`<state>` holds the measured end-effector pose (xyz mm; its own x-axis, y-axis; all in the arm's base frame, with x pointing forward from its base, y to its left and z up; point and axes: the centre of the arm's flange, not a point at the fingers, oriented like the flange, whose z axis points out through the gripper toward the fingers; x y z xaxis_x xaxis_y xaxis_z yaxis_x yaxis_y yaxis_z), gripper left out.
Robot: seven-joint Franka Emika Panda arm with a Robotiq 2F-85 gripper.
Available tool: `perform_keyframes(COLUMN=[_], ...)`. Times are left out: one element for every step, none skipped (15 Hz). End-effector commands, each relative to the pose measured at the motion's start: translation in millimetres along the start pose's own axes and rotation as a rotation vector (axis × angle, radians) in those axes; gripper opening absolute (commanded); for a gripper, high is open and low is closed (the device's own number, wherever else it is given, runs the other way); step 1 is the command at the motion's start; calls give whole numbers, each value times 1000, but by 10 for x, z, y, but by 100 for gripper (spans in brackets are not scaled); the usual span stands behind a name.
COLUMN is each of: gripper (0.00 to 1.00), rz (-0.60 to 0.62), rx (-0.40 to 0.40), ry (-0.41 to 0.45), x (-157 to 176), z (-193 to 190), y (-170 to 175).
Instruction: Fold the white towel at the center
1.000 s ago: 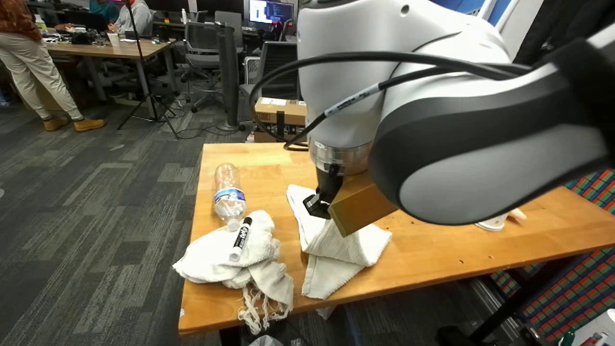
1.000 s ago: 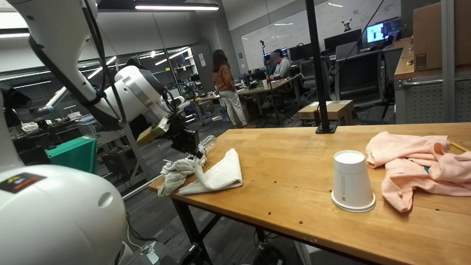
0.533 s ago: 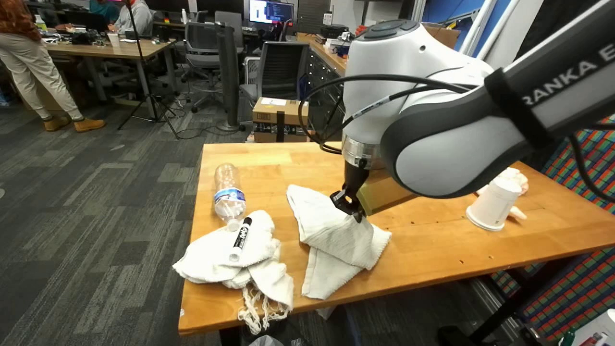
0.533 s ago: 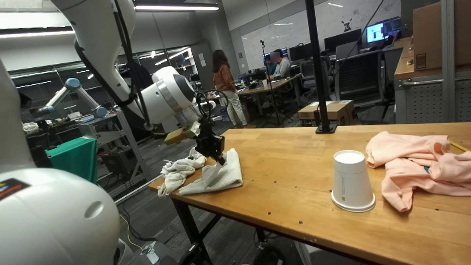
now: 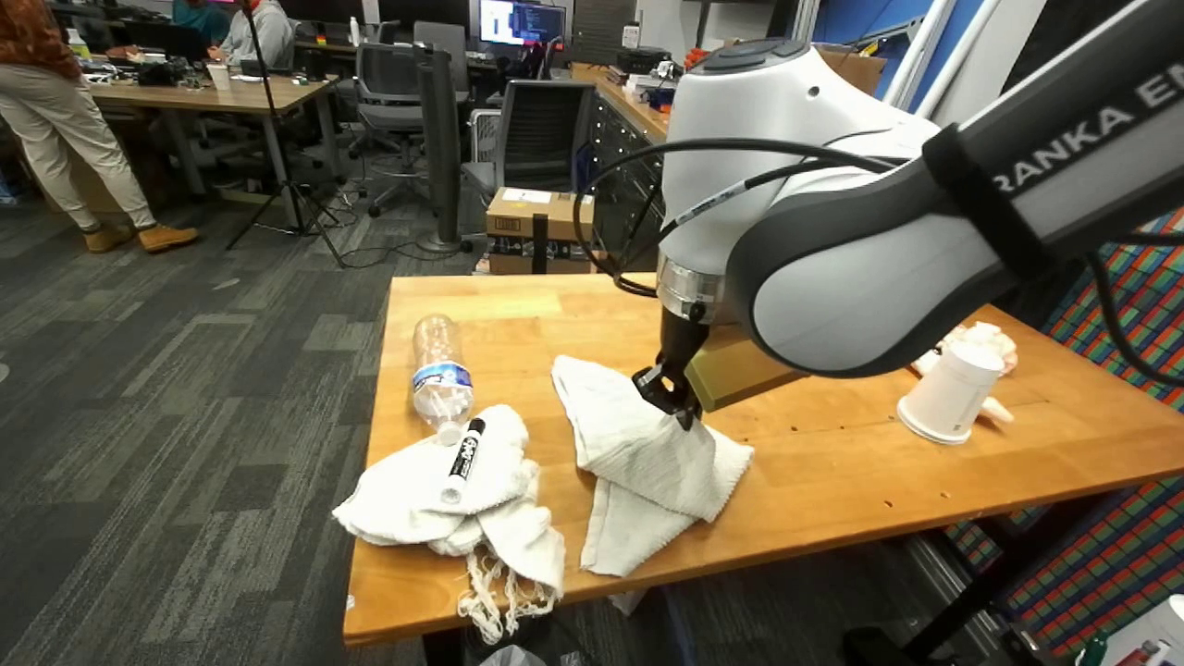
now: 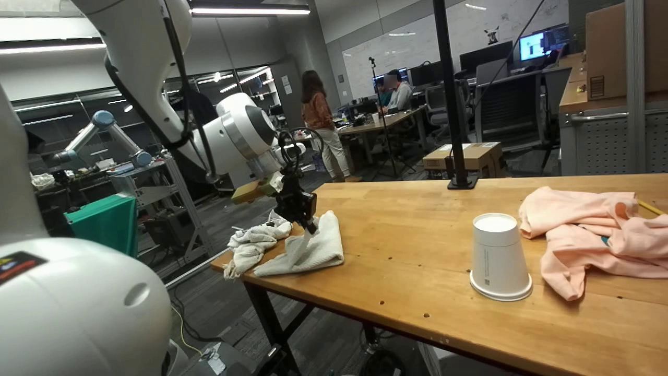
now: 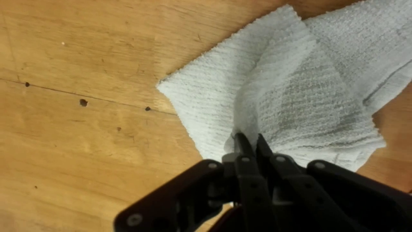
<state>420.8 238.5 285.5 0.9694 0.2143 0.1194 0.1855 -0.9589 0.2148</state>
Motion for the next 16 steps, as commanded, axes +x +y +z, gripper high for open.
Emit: perform_keyframes(gripper=[2,2,2,2,2,2,2,2,2,2,2,2,2,2,2,2], rz=[-32,-42,-48,-56,-62,-70,-80,-84,-93,-98,-102,-107,-111,-111,-111,-112], rx=[-21,-12,-8,-1,1,8,13,16,21,27,31,32,32,33,36,37], ry=[34,25,13,-4,-19,-34,-47,-57,-65,-75,-84,-91,-95,-100,-105,-109], x=[-246,-317,-397,-480,-555,-621,-680,-725,-770,-812,-846,-878,-899,-918,-932,-940], z=[-480,-525,-548,-550,-548,-537,-521,-495,-475,-450,-419,-403,-384,-377,-362,-350], y=[-278,-359,-453,-545,-623,-694,-759,-811,-858,-893,-925,-947,-958,-965,-965,-965])
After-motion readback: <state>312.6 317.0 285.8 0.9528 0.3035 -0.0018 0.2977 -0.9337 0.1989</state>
